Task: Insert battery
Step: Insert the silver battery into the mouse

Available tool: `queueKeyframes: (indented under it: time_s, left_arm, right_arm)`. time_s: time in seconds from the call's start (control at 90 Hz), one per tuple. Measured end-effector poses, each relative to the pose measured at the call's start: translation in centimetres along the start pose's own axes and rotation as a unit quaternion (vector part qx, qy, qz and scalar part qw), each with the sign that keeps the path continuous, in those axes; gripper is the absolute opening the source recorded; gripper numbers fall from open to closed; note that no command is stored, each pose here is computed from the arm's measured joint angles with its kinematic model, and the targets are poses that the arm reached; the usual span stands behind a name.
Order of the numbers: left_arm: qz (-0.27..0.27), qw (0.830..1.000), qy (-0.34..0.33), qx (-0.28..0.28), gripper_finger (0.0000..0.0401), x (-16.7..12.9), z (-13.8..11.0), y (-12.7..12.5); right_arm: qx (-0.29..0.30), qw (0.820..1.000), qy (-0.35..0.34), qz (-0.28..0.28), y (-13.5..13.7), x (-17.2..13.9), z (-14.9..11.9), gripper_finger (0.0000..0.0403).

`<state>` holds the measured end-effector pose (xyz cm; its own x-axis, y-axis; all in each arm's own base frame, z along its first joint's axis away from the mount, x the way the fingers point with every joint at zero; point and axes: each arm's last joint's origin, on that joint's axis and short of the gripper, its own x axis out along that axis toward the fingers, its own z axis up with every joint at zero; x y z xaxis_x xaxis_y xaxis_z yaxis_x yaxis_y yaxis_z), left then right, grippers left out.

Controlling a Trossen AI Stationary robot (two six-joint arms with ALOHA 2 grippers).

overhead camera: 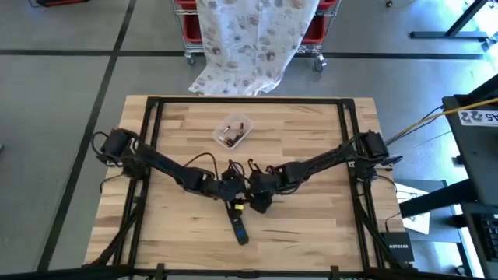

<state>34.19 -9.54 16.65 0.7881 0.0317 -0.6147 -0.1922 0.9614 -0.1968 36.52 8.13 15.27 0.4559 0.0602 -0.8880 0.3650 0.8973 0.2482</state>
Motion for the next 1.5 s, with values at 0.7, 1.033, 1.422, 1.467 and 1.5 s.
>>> queueKeyframes:
  time_s: [0.7, 1.033, 1.422, 1.467, 1.5]
  left_arm:
    - [0.001, 1.000, 0.014, -0.009, 0.0002, 2.6, -0.6, 1.7]
    - [0.010, 1.000, 0.017, -0.006, 0.0003, 2.6, -0.7, 1.8]
    - [0.017, 0.999, 0.041, -0.017, 0.0003, 3.1, -1.7, 1.8]
    - [0.017, 0.999, 0.045, -0.019, 0.0003, 3.2, -1.9, 1.7]
    - [0.016, 0.999, 0.046, -0.020, 0.0003, 3.3, -2.1, 1.5]
  right_arm:
    - [-0.001, 1.000, -0.006, -0.005, 0.0, 0.0, 0.0, 0.0049]
    - [-0.007, 1.000, -0.012, -0.008, 0.0, 0.0, 0.1, 0.0043]
    - [-0.014, 0.999, -0.030, 0.005, -0.4, 0.4, -0.4, 0.0001]
    - [-0.013, 0.999, -0.037, 0.009, -0.3, 0.4, -0.3, 0.0000]
    - [-0.013, 0.999, -0.040, 0.011, -0.3, 0.4, -0.2, 0.0000]
